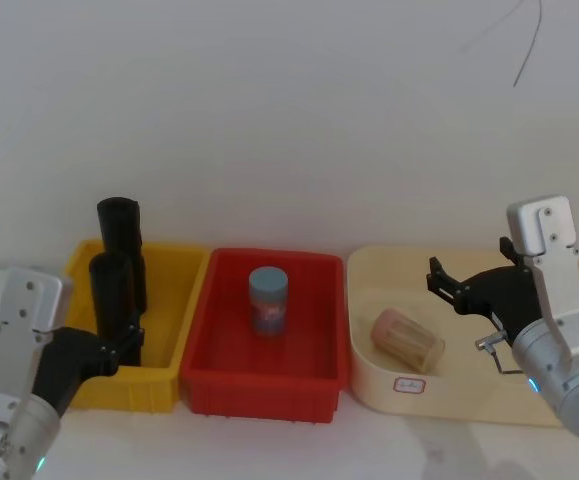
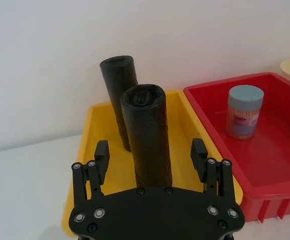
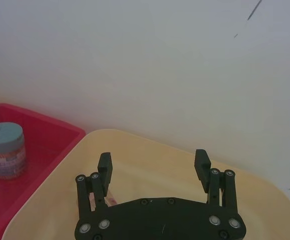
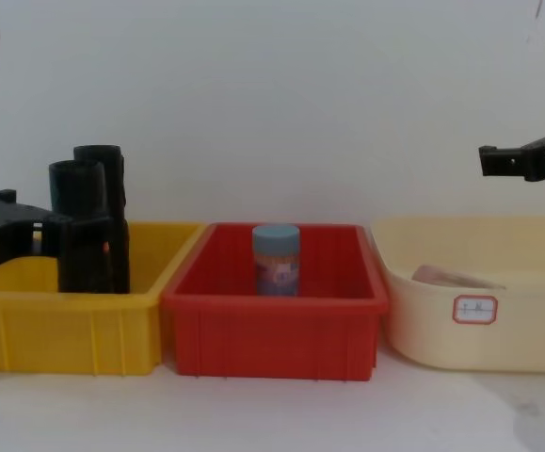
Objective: Pick up the garbage bag with the one hand and transfer it to the other hand.
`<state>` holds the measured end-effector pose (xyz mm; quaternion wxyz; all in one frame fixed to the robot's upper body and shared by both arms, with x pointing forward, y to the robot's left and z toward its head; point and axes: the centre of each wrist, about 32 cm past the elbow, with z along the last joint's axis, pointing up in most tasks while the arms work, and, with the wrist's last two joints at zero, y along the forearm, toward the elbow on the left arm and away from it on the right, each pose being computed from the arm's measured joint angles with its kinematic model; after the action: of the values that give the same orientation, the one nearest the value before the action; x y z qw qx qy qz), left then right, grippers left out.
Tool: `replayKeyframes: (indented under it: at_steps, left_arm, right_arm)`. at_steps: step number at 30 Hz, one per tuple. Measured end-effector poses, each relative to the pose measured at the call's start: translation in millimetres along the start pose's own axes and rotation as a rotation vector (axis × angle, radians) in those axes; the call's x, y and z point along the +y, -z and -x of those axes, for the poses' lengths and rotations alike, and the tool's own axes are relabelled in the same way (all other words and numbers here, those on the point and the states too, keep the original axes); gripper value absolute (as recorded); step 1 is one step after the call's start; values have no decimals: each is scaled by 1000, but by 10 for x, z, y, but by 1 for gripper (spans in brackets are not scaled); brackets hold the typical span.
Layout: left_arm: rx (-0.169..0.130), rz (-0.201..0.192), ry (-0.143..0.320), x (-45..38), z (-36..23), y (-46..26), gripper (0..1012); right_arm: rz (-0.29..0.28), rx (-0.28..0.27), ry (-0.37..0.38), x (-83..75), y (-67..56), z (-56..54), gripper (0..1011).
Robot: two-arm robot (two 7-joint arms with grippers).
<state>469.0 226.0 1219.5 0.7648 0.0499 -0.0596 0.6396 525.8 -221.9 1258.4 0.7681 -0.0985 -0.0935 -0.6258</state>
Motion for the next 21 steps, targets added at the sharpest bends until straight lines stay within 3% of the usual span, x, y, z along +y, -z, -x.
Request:
replayKeyframes:
  at_steps: [10, 21]
  left_arm:
    - [-13, 15, 2, -99, 14, 27, 1001]
    - [2, 37, 15, -223, 51, 57, 1001]
  right_arm:
    - [0, 0, 0, 0, 0, 0, 1001]
    - [0, 0, 0, 0, 0, 0, 1001]
